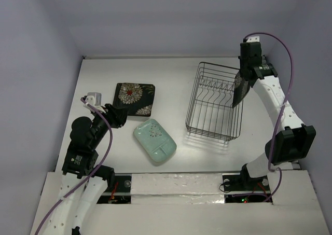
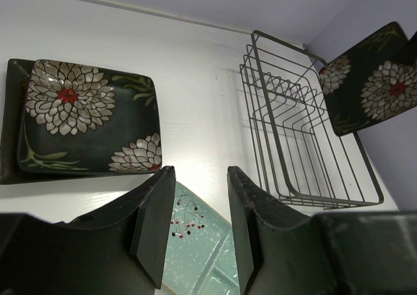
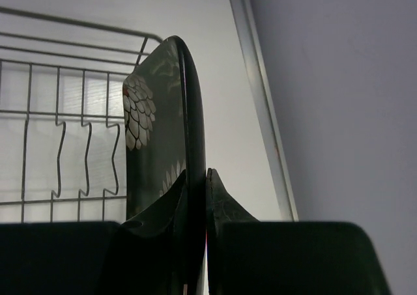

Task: Unload the plates from the dish rack

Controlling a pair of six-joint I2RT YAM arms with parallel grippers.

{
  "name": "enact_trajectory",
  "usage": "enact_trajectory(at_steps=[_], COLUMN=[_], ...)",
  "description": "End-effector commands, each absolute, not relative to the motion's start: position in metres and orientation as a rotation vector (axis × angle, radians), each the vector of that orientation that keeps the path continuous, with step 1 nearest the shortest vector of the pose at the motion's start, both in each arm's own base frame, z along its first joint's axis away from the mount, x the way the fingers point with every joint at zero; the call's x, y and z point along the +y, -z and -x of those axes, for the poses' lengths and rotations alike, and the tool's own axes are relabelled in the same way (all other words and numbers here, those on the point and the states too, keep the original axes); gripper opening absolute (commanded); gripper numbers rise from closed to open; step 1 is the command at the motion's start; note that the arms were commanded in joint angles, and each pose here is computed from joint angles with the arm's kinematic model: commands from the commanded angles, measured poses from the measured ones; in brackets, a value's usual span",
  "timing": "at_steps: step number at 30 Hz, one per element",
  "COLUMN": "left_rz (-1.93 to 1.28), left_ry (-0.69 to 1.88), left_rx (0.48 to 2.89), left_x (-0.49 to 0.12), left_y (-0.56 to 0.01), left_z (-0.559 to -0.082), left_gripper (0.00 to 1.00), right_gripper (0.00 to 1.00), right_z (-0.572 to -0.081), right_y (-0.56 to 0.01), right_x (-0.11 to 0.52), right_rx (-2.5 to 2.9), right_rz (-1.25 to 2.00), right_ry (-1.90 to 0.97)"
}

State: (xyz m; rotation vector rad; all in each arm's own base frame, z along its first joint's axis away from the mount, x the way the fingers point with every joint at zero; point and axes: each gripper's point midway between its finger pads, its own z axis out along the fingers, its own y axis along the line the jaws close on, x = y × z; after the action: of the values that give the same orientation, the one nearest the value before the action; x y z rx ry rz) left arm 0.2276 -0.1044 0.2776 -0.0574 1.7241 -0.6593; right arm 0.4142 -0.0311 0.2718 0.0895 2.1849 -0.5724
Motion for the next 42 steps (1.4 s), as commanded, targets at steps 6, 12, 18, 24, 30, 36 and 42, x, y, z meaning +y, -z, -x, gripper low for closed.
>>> enact_trajectory(at_steps=[6, 12, 18, 24, 30, 36, 42], left_rz=[0.046, 0.062, 0.082, 0.107, 0.102, 0.095, 0.094], left_ry=[0.668, 0.651, 0.627, 0.611, 0.616, 0.624, 0.626], left_rx=[1.698, 1.690, 1.681, 1.662, 1.663, 1.665, 1.663], left_x=[-0.107, -0.102, -0.097, -0.091, -0.093, -0.094, -0.094], left_y=[-0.283, -0.285, -0.288, -0.292, -0.291, -0.290, -0.291], left_z=[-0.231, -0.233, -0.232, -0.230, -0.230, -0.230, -0.229], left_gripper=[0.35, 0.37, 0.38, 0.39, 0.39, 0.40, 0.40], right_gripper=[0.00, 0.00, 0.00, 0.00, 0.00, 0.00, 0.00], right_z=[-0.385, -0.388, -0.407, -0.436, -0.446, -0.455, -0.464], right_y=[-0.436, -0.463, -0.447, -0.410, -0.370, -0.302, -0.248], right_x=[0.000, 0.121, 0.255, 0.350, 0.419, 0.464, 0.467], right_rx=[1.736, 1.569, 1.527, 1.560, 1.594, 1.696, 1.751], right_rz=[-0.285, -0.217, -0.180, -0.250, -0.359, -0.452, -0.562], right_ry=[0.290, -0.363, -0.887, -1.136, -1.271, -1.298, -1.252])
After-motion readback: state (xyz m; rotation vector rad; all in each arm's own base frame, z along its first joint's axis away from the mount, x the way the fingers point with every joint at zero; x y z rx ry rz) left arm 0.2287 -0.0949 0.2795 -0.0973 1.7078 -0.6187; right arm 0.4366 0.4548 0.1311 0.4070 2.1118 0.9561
